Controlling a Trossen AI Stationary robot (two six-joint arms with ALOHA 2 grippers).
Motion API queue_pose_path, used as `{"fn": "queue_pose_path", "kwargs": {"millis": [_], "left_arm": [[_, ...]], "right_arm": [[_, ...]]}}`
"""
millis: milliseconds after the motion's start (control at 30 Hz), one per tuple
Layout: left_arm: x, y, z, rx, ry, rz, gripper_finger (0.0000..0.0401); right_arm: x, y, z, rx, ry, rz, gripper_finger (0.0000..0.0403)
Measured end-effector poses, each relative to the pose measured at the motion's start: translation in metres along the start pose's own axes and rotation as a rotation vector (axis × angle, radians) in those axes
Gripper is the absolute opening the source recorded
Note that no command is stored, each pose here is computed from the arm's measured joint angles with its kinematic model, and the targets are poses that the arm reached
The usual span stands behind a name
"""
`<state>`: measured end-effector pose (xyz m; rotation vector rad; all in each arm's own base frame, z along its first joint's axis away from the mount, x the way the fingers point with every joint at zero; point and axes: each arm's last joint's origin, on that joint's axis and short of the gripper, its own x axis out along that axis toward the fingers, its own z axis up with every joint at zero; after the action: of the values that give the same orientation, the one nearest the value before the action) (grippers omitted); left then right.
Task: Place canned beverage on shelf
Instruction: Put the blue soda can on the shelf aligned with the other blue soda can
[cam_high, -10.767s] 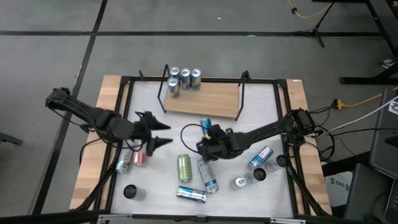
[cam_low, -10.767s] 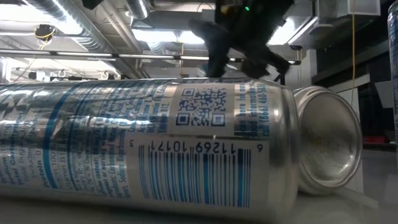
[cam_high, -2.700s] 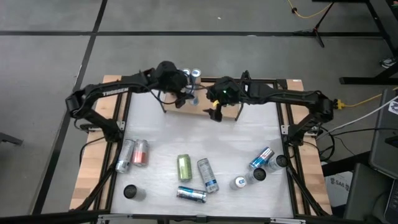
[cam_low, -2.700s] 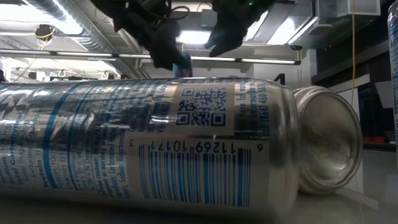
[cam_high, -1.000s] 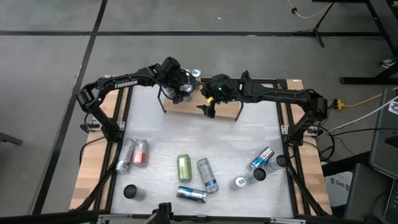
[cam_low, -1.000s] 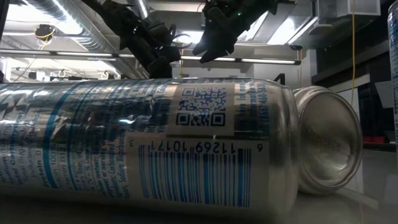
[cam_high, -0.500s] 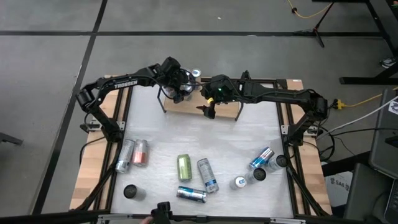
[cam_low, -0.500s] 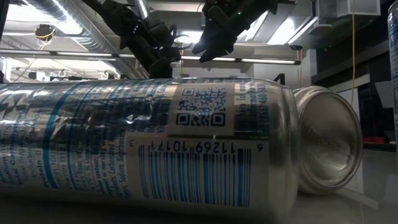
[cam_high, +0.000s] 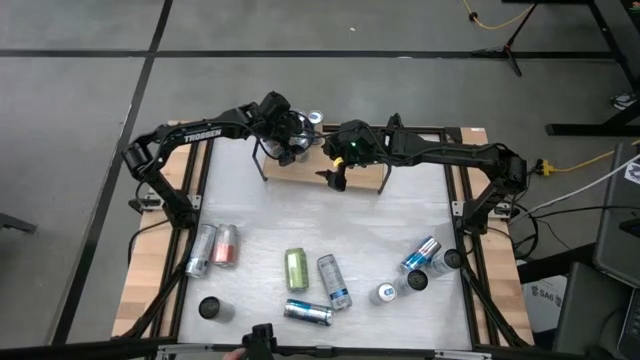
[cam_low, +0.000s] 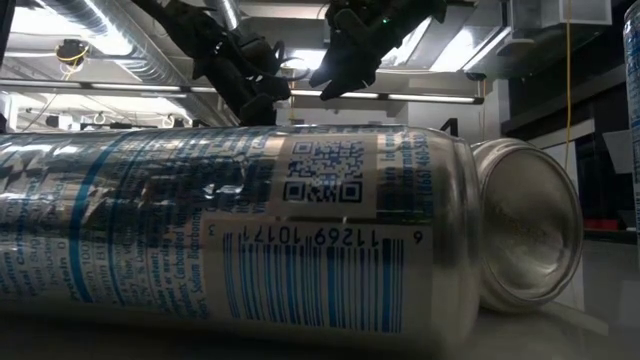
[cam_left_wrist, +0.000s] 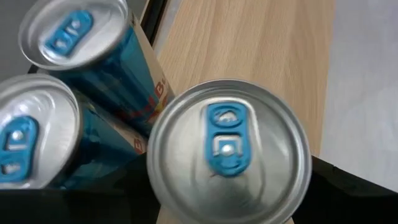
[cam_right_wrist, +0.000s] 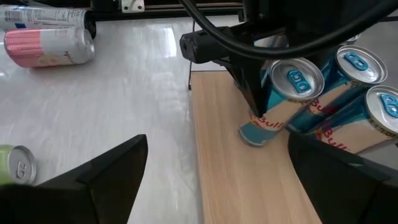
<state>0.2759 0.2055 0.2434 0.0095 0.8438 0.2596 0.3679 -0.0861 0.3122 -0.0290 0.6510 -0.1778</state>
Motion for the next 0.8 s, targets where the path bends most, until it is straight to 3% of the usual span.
{"fn": "queue_pose_path", "kwargs": {"millis": [367,800], "left_arm": [[0.0,0.001,0.0,-0.002,0.009,0.023,0.0316],[-0.029,-0.001,0.012,0.019,-0.067,0.13,0.0319]], "right_arm": [[0.0,0.0,0.0,0.0,0.0,0.002,0.0376],[0.0,0.0,0.0,0.0,-0.001,0.002,0.0376]]}}
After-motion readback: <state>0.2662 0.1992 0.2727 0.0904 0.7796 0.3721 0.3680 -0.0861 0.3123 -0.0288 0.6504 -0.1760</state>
